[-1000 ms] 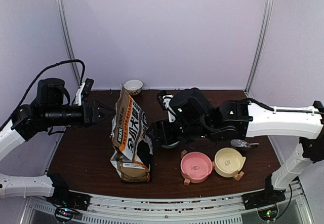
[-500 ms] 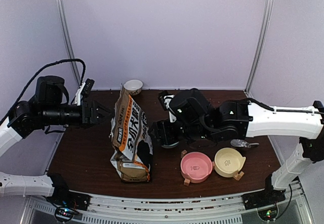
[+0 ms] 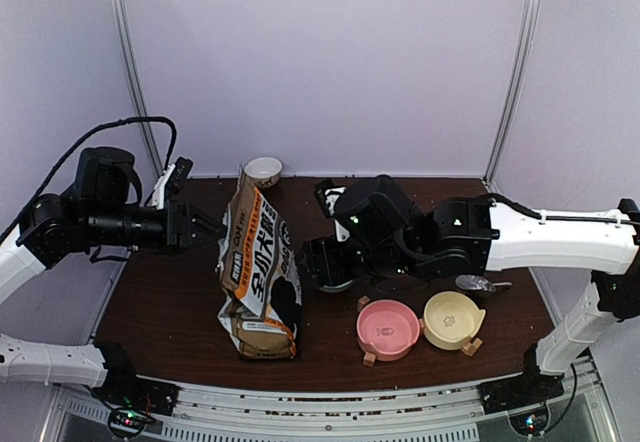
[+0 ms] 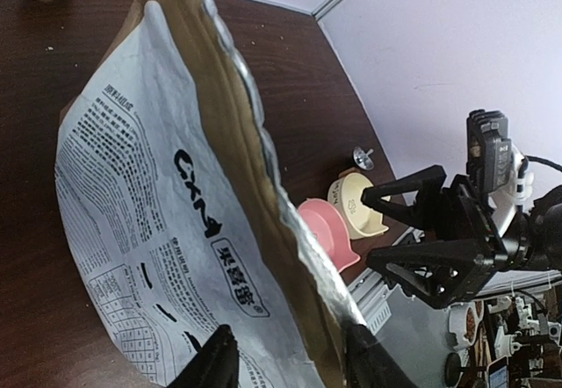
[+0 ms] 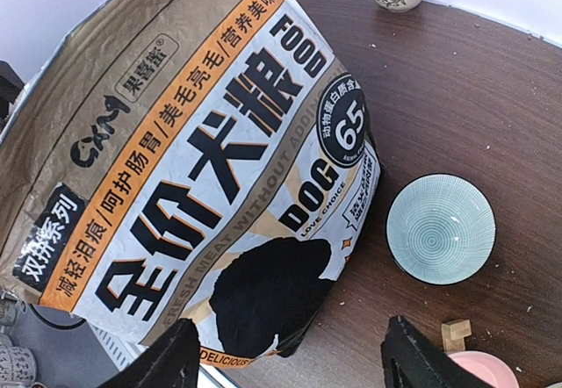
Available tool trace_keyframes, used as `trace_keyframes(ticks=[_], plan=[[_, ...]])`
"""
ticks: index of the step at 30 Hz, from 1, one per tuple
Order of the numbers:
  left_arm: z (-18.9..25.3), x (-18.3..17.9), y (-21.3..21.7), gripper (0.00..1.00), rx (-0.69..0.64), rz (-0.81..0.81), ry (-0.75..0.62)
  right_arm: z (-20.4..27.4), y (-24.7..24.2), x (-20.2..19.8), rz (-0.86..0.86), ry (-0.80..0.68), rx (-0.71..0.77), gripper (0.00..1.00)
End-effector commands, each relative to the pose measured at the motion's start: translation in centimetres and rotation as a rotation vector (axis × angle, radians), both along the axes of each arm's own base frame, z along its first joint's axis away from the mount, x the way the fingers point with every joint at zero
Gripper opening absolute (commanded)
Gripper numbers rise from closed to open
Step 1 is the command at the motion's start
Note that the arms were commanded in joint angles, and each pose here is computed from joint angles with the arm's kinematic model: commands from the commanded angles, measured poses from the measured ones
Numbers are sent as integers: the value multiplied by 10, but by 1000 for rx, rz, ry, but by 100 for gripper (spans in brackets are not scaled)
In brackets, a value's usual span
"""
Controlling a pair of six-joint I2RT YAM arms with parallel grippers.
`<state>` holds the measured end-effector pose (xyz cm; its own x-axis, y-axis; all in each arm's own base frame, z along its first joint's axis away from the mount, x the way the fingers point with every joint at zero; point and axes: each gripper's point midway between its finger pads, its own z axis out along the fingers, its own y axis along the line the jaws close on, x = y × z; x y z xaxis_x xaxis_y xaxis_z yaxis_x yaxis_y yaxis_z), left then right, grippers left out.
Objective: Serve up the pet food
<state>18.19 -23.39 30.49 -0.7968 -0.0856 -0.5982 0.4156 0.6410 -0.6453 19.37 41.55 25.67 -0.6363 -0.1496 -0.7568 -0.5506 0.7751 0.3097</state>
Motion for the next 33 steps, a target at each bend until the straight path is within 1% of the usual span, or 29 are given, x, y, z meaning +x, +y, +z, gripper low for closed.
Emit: trace_keyframes(ticks=[1,9,12,15,20,24,27,33], plan=[[8,-1,-2,43,-2,-6,-13,17,-7,3,-22,-28,20,72],[5,-1,-8,41,7,-24,0,28,-3,7,-15,-61,0,72],[7,2,-9,37,8,-20,-2,31,2,7,-7,-69,-12,71],[8,4,-9,28,11,-13,-5,42,13,7,10,-76,13,71],[8,5,-14,12,-10,-22,-1,77,39,6,48,-75,126,62],[7,5,-15,3,-15,-19,2,101,62,6,87,-63,203,57],[7,5,-14,0,-16,-15,0,110,77,7,114,-50,234,50],[6,4,-12,0,-17,-10,4,109,94,19,125,-15,259,35]])
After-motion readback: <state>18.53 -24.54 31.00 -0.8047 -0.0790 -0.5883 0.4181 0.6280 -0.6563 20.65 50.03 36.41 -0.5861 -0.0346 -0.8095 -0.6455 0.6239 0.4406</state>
